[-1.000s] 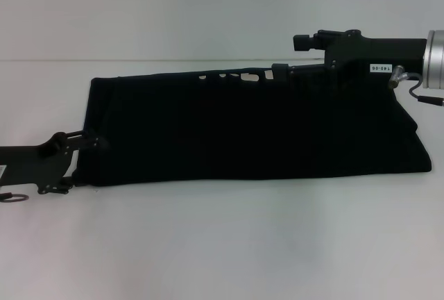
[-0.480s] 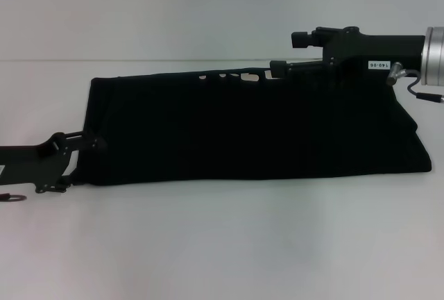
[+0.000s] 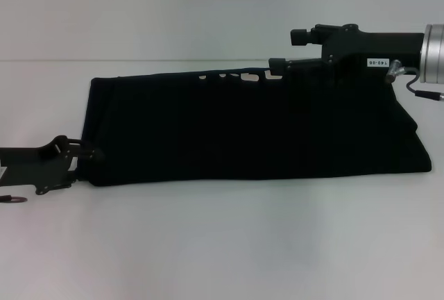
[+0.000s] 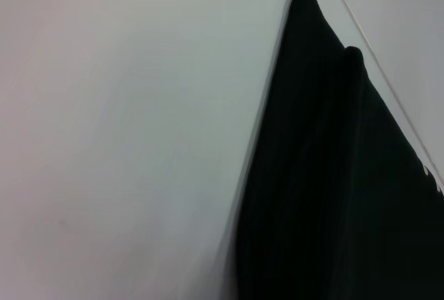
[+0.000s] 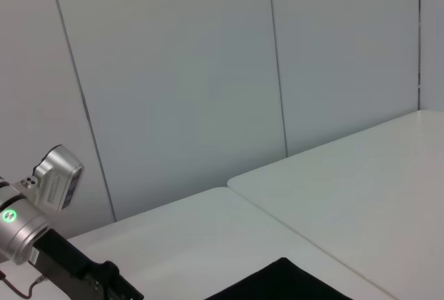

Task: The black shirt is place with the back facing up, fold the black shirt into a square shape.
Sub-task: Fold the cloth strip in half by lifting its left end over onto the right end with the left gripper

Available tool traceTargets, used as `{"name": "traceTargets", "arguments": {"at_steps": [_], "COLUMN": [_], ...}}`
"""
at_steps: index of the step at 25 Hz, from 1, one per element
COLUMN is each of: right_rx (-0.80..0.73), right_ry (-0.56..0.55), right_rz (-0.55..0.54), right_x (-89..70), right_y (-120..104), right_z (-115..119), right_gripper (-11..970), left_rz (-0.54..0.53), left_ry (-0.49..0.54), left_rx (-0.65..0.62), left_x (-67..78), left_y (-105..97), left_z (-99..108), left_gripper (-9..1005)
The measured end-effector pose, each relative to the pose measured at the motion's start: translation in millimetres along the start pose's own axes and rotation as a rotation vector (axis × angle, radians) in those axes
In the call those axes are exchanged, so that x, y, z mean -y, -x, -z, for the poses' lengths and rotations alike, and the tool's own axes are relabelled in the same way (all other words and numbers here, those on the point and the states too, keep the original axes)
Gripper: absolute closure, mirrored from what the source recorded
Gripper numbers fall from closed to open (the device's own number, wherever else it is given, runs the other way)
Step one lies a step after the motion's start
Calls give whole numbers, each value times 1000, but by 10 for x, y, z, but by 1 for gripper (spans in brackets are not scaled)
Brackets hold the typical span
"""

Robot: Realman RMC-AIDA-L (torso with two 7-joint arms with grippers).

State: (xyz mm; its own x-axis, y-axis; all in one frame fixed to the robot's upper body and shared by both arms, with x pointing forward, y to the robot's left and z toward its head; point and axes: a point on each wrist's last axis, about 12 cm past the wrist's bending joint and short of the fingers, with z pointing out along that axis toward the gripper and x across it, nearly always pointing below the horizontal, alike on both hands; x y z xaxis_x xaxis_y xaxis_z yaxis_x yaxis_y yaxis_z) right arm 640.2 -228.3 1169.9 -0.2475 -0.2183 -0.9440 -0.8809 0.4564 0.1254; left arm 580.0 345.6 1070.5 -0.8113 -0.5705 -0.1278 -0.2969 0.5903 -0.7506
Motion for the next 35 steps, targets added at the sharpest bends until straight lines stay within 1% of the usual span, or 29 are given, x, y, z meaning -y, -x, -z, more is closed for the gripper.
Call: {"name": "traceTargets", "arguments": {"at_steps": [5,11,16,19,22,26,30,35], "right_rx": [8,8,8,7,13,36,48,63], "right_ry": [0,-2,-2,-4,-6,-19,-20,-24], "right_rz": [1,3,5,5,0,-16,-35,-55], "right_x": [1,4,5,6,6,15,-11,-55], "right_y": [10,11,9,2,0,-1,-27,-63], "right_z": [0,5,7,7,3,-6,-47,-119], "right_gripper": [31,31,32,33,34,36,38,40], "left_rz": [-1,4,-7,-39,-90,-160,-211,-252], "left_ry": [3,11,17,16,9,0,-7,44], "left_rx": [1,4,0,-6,-11,9,53,106], "left_x": [-4,-35,-52,-52,-68,-136,-231,-400], "left_y": [1,-7,-20,-25,-35,-36,-7,32], "left_z": [0,8,9,15,39,125,286,535], "left_gripper": [548,761,888,964,958,949,941,931]}}
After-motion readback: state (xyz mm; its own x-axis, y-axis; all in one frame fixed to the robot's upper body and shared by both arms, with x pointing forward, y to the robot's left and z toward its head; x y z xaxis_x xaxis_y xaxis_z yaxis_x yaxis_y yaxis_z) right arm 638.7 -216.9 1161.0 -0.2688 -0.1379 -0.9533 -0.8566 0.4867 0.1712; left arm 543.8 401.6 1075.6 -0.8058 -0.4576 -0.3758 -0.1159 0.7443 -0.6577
